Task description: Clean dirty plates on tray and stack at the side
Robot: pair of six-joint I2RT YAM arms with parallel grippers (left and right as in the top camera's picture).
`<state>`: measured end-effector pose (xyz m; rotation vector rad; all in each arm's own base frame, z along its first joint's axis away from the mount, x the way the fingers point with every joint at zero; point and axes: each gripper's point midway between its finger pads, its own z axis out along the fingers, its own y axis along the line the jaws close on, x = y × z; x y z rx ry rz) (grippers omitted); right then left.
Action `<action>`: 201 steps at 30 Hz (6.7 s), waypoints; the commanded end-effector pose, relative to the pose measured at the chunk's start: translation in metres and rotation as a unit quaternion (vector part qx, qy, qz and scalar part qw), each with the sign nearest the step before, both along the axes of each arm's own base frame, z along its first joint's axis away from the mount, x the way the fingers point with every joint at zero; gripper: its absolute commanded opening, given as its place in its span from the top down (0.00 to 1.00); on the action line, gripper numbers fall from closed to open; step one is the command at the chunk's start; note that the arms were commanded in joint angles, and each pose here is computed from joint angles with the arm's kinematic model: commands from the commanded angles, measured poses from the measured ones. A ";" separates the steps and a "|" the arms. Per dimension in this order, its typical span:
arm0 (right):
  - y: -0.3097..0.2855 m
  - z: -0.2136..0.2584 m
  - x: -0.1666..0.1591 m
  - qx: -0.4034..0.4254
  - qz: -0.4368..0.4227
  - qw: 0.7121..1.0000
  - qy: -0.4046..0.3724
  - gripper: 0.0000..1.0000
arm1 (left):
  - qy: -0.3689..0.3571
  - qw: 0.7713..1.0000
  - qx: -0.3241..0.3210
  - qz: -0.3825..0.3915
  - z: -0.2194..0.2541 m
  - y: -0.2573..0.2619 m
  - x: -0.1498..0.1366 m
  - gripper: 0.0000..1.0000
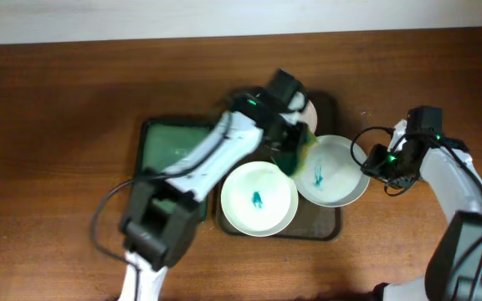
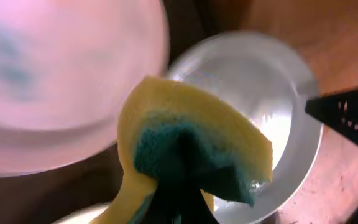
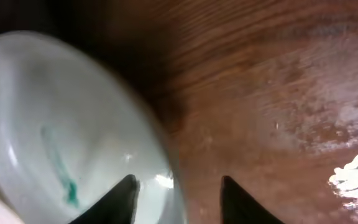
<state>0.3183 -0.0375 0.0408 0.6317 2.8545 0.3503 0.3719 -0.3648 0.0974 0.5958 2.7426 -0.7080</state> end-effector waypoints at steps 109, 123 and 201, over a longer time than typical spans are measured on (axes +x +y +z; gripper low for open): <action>0.193 0.148 -0.033 -0.379 0.323 0.820 -0.283 0.96 | -0.049 0.962 0.105 0.249 0.094 0.290 -0.013 0.01; 0.183 0.160 -0.030 -0.425 0.298 0.802 -0.295 0.96 | -0.049 0.962 0.105 0.249 0.094 0.290 -0.013 0.01; -0.125 0.004 -0.007 0.020 -0.249 0.968 -0.024 0.40 | -0.049 0.962 0.105 0.249 0.094 0.290 -0.013 0.01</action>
